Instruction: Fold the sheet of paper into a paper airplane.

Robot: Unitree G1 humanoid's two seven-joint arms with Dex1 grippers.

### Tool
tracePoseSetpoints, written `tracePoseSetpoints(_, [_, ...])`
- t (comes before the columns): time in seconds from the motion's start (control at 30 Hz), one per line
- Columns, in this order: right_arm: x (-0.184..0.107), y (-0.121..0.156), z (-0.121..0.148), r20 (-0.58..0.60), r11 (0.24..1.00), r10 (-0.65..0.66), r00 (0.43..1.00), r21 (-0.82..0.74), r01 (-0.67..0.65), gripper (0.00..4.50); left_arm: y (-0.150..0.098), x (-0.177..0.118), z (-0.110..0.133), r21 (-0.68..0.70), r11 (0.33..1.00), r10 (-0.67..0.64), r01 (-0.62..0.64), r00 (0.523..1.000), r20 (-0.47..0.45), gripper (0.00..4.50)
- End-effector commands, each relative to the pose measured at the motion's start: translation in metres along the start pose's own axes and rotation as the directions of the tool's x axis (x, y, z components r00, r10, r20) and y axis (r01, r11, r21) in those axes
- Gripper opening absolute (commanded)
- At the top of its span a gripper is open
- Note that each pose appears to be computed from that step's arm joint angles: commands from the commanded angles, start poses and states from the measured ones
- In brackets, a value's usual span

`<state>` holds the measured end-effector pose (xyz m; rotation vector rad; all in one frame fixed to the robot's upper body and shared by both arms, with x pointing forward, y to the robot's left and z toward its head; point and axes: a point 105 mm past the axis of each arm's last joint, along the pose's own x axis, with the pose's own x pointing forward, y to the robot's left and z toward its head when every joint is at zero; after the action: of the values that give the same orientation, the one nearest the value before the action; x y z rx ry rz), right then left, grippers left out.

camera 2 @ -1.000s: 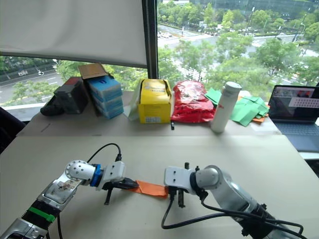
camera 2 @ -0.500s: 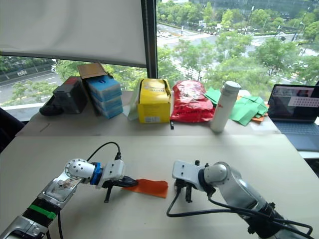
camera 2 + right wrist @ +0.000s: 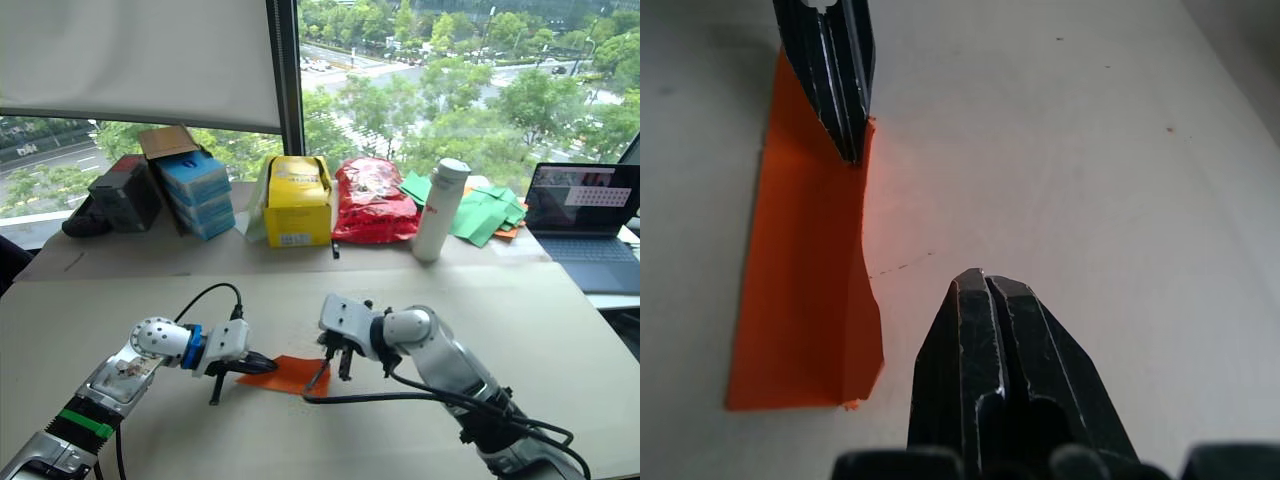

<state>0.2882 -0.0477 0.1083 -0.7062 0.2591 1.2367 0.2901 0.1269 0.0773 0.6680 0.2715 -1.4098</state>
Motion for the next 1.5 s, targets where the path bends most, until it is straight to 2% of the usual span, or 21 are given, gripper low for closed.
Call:
tracePoseSetpoints(0.03, [0.005,0.015,0.002,0.002,0.999,0.049,0.999,-0.003,-0.049,0.01,-0.004,0.001,-0.007,-0.016,1.0,-0.011,0.01,0.999,-0.04,0.0])
tracePoseSetpoints(0.27, [0.012,0.027,-0.02,-0.075,0.996,0.09,0.993,0.015,-0.089,0.01,-0.001,-0.01,0.001,-0.011,1.0,0.012,-0.012,1.0,-0.029,0.0])
tracePoseSetpoints(0.67, [0.01,0.026,-0.016,-0.065,0.996,0.081,0.995,-0.018,-0.082,0.01,0.003,-0.046,0.034,-0.043,0.998,0.038,-0.037,0.999,0.035,0.0])
tracePoseSetpoints(1.0, [0.009,0.026,-0.005,-0.028,0.993,0.106,0.994,-0.058,-0.108,0.01,0.006,-0.018,0.045,-0.028,1.0,0.002,0.0,0.996,0.086,0.0])
tracePoseSetpoints(1.23, [0.011,0.023,-0.009,-0.047,0.995,0.086,0.995,-0.055,-0.089,0.01,-0.01,-0.001,0.028,-0.017,0.996,-0.086,0.086,0.996,0.03,0.0])
tracePoseSetpoints(1.33, [0.009,0.016,-0.003,-0.023,0.996,0.057,0.998,-0.06,-0.058,0.01,-0.013,-0.001,0.02,-0.014,0.996,-0.093,0.093,0.996,-0.001,0.0])
tracePoseSetpoints(1.5, [0.004,0.014,0.023,0.093,0.994,0.062,0.994,-0.097,-0.053,0.01,-0.013,-0.002,0.019,-0.012,0.996,-0.091,0.091,0.996,-0.005,0.0])
